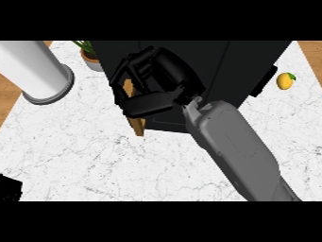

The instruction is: Pick up the bottled water, place it into the cabinet and close the cabinet

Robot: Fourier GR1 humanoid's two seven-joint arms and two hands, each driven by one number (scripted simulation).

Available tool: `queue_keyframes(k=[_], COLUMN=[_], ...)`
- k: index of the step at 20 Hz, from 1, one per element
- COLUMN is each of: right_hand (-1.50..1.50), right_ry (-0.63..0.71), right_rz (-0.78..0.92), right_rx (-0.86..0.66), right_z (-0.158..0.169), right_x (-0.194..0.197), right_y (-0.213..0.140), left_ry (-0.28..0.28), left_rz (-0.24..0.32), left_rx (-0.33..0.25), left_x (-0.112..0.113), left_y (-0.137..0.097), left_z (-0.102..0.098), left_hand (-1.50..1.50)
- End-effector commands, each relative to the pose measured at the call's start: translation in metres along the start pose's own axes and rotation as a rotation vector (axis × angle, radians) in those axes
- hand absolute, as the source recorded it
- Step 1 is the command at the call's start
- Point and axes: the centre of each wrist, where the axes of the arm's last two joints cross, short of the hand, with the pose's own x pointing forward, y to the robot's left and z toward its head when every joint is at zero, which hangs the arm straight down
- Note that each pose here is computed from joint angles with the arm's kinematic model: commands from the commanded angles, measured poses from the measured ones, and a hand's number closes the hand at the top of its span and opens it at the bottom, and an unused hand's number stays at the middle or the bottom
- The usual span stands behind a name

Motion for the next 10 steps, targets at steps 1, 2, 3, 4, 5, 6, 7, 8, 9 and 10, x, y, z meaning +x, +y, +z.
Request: queue_keyframes(k=[1, 2, 3, 4, 5, 6, 7, 8, 9, 10], right_hand=[1.50, 1.50, 1.50, 1.50, 1.50, 1.50, 1.50, 1.50, 1.50, 1.50], right_ry=[0.079, 0.076, 0.063, 0.069, 0.072, 0.073, 0.065, 0.069, 0.070, 0.057], right_rz=[0.039, 0.045, 0.039, 0.043, 0.044, 0.042, 0.042, 0.047, 0.044, 0.044], right_rx=[-0.204, -0.185, -0.199, -0.194, -0.189, -0.180, -0.185, -0.166, -0.176, -0.176], right_z=[0.007, 0.007, 0.015, 0.012, 0.009, 0.009, 0.011, 0.008, 0.005, 0.005], right_x=[-0.016, -0.016, -0.019, -0.022, -0.015, -0.021, -0.019, -0.025, -0.018, -0.016], right_y=[-0.074, -0.078, -0.088, -0.086, -0.085, -0.085, -0.089, -0.082, -0.087, -0.087], left_ry=[-0.006, -0.024, -0.018, -0.023, -0.020, -0.019, -0.021, 0.001, -0.007, -0.004], left_rz=[-0.001, -0.001, -0.005, -0.003, -0.014, -0.009, -0.003, -0.008, 0.003, 0.002], left_rx=[-0.001, -0.009, 0.000, 0.003, -0.028, -0.007, -0.025, -0.021, -0.022, -0.016], left_x=[0.004, 0.005, 0.001, 0.002, 0.006, 0.003, 0.002, 0.001, 0.004, 0.003], left_y=[0.004, 0.002, -0.001, 0.001, 0.000, 0.003, -0.002, -0.002, -0.001, -0.004], left_z=[-0.006, -0.010, -0.006, -0.010, -0.012, -0.010, -0.012, -0.011, -0.011, -0.017], left_hand=[1.50, 1.50, 1.50, 1.50, 1.50, 1.50, 1.50, 1.50, 1.50, 1.50])
